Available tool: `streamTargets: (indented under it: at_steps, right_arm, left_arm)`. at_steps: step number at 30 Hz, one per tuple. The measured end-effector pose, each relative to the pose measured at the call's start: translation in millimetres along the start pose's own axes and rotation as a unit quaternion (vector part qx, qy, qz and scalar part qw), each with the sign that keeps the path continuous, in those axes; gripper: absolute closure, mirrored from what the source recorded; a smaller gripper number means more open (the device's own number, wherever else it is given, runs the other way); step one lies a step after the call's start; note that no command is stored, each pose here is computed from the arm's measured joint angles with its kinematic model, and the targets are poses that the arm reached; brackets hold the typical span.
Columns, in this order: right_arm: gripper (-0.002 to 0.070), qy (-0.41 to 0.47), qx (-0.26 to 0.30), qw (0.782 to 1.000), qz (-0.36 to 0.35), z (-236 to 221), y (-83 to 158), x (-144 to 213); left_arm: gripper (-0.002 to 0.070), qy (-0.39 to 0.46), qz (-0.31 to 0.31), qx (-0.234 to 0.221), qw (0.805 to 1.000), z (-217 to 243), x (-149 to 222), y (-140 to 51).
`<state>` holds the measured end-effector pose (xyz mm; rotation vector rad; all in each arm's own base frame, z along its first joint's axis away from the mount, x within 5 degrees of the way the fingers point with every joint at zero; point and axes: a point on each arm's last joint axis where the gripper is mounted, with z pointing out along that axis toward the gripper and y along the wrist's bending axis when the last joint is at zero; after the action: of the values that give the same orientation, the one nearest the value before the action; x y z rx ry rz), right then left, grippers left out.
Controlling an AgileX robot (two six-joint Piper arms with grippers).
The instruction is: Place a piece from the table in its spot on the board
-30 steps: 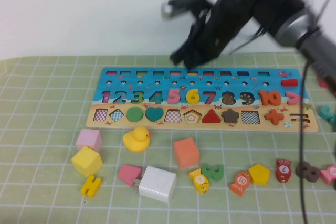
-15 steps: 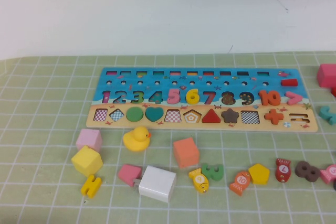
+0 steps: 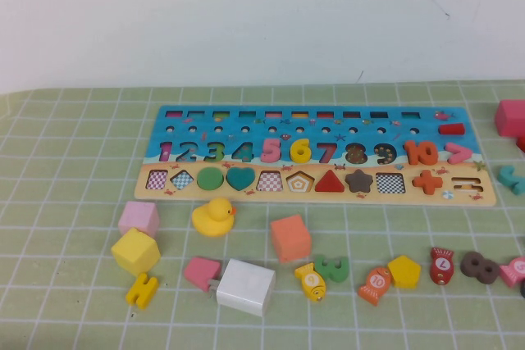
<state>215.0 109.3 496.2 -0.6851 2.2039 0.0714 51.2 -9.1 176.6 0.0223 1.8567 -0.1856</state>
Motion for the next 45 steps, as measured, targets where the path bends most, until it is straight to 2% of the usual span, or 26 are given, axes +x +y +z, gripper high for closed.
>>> streamTargets:
  at_steps: [5,7,14,23,28,45]
  right_arm:
    - [0.0676,0.082,-0.011,0.997,-0.006,7.3,10.7,70.8]
    - [0.0676,0.09,-0.01,0.996,-0.002,9.8,14.4,97.5]
    - [0.0676,0.019,-0.001,1.0,0.012,0.8,25.1,180.2]
    - [0.0676,-0.035,-0.002,0.999,0.019,2.7,35.7,244.4]
    - [0.0676,-0.049,-0.002,0.998,0.039,1.7,38.0,261.8]
    - [0.0676,-0.059,-0.041,0.995,0.076,-0.1,44.9,262.1]
  left_arm:
    - [0.0677,0.0,0.0,0.0,1.0,0.0,0.0,0.0]
    - [0.0677,0.0,0.0,0.0,1.0,0.0,0.0,0.0]
    - [0.0677,0.0,0.0,0.0,1.0,0.0,0.0,0.0]
    - [0.0677,0.0,0.0,0.0,1.0,0.0,0.0,0.0]
    - [0.0677,0.0,0.0,0.0,1.0,0.0,0.0,0.0]
    - [0.0677,0.0,0.0,0.0,1.0,0.0,0.0,0.0]
